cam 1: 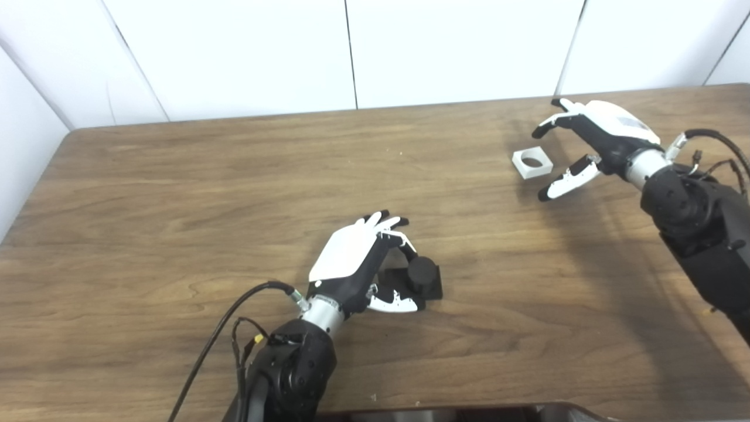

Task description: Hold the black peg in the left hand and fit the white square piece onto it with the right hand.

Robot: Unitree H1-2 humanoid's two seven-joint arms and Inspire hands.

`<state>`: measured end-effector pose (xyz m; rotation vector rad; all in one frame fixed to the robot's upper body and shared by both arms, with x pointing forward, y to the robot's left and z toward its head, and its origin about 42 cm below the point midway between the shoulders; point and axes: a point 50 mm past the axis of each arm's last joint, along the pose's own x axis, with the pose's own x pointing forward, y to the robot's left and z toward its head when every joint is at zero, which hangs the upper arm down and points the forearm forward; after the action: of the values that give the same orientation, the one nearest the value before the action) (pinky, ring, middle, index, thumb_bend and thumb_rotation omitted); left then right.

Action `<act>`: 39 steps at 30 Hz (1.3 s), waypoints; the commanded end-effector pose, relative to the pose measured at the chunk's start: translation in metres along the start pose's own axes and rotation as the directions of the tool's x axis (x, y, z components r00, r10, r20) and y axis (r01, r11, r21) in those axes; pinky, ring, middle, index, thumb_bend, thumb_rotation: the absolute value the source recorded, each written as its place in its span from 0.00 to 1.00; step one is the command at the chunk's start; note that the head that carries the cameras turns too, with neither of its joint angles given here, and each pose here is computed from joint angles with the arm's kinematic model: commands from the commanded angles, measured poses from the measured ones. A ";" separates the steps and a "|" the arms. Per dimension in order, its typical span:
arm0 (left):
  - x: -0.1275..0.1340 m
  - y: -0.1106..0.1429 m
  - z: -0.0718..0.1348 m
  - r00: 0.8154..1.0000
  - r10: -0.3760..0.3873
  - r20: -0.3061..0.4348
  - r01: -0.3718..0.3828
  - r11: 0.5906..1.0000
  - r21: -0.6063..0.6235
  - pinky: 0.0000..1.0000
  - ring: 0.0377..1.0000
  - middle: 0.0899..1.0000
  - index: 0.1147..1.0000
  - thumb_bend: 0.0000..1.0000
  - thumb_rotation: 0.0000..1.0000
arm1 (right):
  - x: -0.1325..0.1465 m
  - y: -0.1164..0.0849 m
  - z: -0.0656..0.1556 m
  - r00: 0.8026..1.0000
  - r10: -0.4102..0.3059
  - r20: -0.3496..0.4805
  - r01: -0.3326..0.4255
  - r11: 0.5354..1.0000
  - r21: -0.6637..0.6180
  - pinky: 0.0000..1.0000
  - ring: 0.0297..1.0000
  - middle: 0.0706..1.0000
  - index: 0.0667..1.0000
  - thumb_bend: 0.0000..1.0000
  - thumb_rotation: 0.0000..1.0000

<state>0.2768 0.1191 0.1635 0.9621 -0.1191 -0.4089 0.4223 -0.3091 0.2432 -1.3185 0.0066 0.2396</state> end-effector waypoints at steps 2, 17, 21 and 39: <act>0.003 0.002 -0.002 1.000 0.012 -0.010 -0.012 1.000 0.029 1.00 1.00 0.91 0.42 0.50 0.09 | 0.009 -0.039 0.013 0.994 -0.091 0.056 0.095 0.992 -0.078 1.00 1.00 1.00 0.72 0.90 0.19; 0.005 0.002 0.000 1.000 0.018 -0.011 -0.018 1.000 0.021 1.00 1.00 0.92 0.43 0.50 0.09 | 0.029 -0.047 0.019 0.995 -0.082 0.065 0.090 0.987 -0.131 1.00 1.00 0.99 0.70 0.89 0.16; 0.005 0.000 0.001 1.000 0.027 -0.012 -0.026 0.999 0.017 1.00 1.00 0.91 0.42 0.50 0.09 | 0.033 -0.047 0.019 0.995 -0.082 0.063 0.090 0.987 -0.132 1.00 1.00 0.99 0.70 0.87 0.17; 0.007 0.001 0.005 1.000 0.029 -0.011 -0.029 1.000 0.008 1.00 1.00 0.91 0.43 0.50 0.09 | 0.050 -0.039 0.013 0.998 -0.047 0.037 0.052 0.989 -0.136 1.00 1.00 0.98 0.65 0.85 0.18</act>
<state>0.2777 0.1132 0.1636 0.9460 -0.1168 -0.3961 0.4644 -0.3052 0.2422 -1.4326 0.0519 0.2726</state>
